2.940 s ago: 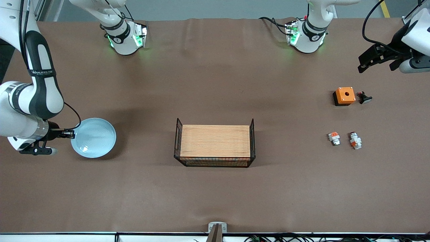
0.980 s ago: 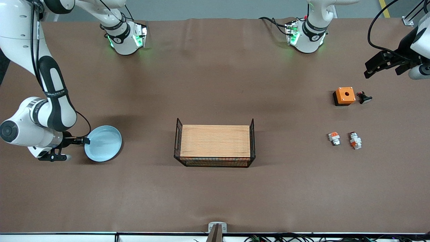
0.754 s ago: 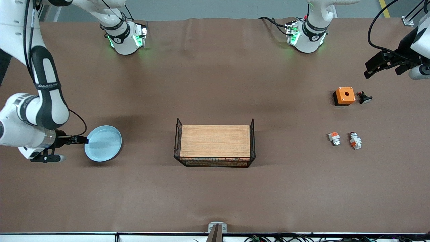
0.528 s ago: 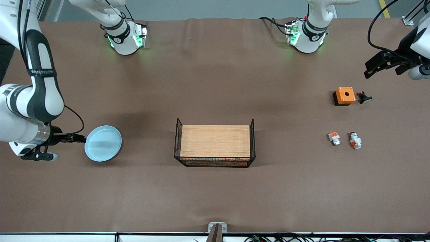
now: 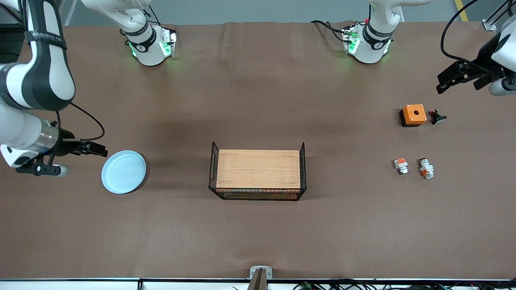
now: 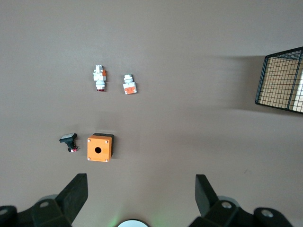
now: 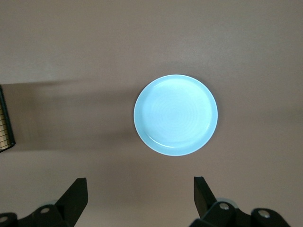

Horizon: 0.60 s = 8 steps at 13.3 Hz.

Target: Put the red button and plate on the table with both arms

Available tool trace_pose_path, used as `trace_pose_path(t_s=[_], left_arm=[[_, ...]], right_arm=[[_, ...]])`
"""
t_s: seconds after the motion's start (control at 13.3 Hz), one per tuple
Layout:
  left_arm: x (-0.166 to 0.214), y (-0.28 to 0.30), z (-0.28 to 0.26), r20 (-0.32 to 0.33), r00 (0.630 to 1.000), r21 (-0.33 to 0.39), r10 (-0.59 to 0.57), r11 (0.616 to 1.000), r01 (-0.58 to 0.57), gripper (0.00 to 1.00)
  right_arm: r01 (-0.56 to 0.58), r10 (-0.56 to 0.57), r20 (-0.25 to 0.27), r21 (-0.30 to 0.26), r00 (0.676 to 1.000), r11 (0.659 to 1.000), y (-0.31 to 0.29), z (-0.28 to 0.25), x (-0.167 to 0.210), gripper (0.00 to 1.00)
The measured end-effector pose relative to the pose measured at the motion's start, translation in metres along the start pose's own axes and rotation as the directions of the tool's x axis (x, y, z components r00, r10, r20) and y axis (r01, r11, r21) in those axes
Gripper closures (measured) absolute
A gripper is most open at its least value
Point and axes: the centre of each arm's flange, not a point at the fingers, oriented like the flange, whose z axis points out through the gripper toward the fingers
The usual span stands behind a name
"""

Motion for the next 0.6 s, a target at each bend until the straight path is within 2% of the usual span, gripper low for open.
trace_pose_path(t_s=[0.3, 0.45, 0.6], left_arm=[[-0.002, 0.003, -0.002, -0.004, 1.0, 0.0, 0.005, 1.0, -0.005, 0.0], [-0.003, 0.004, -0.003, -0.005, 1.0, 0.0, 0.008, 1.0, -0.008, 0.0], [-0.004, 0.007, -0.003, -0.004, 1.0, 0.001, 0.013, 1.0, -0.013, 0.0]], right_arm=[[0.013, -0.013, -0.022, -0.011, 1.0, 1.0, 0.001, -0.045, -0.021, 0.0], [0.031, -0.031, -0.021, -0.018, 0.999, 0.999, -0.006, -0.086, -0.036, 0.0], [0.042, -0.043, -0.046, -0.025, 0.998, 0.999, -0.01, -0.135, -0.049, 0.0]])
